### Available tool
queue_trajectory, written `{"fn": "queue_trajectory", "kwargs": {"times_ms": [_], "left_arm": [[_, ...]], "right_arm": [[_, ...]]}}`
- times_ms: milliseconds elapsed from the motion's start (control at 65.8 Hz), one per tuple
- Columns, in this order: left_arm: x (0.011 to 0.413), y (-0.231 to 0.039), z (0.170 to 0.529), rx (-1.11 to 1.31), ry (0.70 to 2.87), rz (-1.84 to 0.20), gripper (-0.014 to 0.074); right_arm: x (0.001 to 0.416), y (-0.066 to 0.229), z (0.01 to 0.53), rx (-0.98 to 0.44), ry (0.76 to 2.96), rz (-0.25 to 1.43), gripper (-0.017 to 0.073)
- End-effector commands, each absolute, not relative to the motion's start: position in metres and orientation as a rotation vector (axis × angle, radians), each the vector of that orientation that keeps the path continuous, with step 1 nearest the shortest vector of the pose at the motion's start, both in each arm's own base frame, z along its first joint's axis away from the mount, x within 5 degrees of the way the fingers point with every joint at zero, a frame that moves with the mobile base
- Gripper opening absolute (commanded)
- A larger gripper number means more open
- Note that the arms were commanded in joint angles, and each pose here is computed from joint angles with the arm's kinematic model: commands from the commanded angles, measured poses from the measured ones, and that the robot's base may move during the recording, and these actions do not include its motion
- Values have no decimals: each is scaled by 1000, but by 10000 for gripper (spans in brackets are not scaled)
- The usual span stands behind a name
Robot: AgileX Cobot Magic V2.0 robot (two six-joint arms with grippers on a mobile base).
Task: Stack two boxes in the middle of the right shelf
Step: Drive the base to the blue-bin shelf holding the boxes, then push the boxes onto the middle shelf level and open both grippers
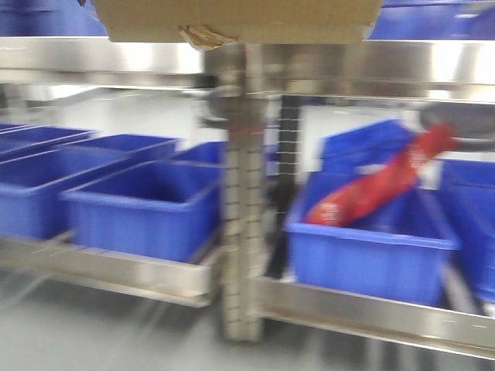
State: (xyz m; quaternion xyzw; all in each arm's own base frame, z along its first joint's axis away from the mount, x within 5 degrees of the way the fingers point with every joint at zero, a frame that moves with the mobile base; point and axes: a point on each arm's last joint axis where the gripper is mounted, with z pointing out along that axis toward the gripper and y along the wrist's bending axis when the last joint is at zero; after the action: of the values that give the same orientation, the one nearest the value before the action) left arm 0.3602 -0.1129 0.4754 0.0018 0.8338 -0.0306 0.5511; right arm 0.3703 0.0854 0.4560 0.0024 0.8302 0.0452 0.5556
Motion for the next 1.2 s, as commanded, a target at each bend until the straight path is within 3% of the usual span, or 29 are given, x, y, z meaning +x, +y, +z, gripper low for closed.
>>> {"fn": "queue_trajectory", "kwargs": {"times_ms": [0, 1186], "left_arm": [[355, -119, 490, 14, 1890, -164, -111], [355, -119, 490, 14, 1890, -164, -111]], "right_arm": [[369, 88, 468, -9, 1874, 148, -163], [369, 88, 468, -9, 1874, 148, -163]]}}
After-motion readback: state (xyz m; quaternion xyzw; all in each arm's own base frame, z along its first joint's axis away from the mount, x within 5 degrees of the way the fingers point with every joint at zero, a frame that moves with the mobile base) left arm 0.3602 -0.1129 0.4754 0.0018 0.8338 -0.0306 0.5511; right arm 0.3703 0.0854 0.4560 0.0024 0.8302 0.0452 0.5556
